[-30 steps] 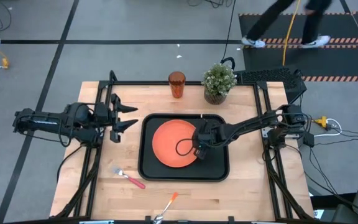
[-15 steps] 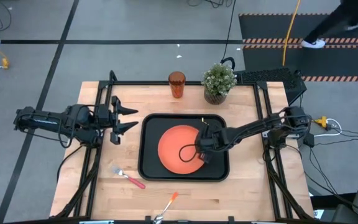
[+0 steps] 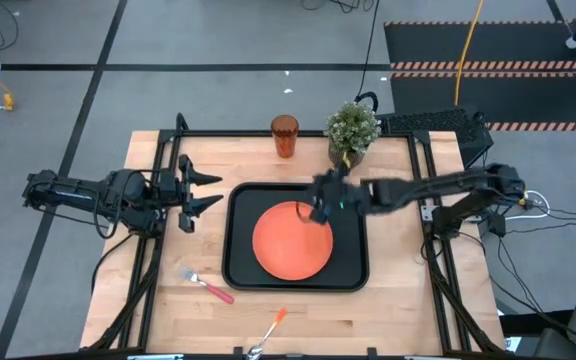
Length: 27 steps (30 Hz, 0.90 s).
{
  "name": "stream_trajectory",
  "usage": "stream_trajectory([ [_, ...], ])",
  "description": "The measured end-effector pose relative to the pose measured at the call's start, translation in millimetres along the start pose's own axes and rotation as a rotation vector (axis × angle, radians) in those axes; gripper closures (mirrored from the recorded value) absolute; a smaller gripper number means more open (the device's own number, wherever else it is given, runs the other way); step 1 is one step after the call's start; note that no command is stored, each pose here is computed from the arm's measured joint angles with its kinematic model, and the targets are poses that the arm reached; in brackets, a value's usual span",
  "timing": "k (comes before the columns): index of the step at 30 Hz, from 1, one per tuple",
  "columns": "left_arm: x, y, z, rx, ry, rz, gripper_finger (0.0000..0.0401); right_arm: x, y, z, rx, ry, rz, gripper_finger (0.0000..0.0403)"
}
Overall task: Pick and place plate/cup/fork/spoon on tray
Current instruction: Put the orange cup on the black serving tray
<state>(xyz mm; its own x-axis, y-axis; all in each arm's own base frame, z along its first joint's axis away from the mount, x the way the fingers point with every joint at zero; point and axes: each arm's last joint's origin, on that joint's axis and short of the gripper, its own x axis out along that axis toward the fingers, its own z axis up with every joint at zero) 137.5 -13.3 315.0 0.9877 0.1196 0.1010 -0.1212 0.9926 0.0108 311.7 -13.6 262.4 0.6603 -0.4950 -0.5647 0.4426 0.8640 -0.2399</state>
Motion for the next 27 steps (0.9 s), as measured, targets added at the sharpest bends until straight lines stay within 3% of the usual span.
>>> stream_trajectory([
  [13, 0, 2, -3, 0.084, 0.034, 0.051, 0.0185, 53, -51, 87, -0.203, 0.023, -0.006, 0.0200],
  [22, -1, 2, -5, 0.125, 0.053, 0.050, 0.0185, 132, -65, 76, -0.316, 0.198, -0.024, 0.0200],
  [27, -9, 4, -5, 0.130, 0.067, 0.049, 0.0185, 150, -81, 68, -0.304, 0.239, -0.069, 0.0200],
])
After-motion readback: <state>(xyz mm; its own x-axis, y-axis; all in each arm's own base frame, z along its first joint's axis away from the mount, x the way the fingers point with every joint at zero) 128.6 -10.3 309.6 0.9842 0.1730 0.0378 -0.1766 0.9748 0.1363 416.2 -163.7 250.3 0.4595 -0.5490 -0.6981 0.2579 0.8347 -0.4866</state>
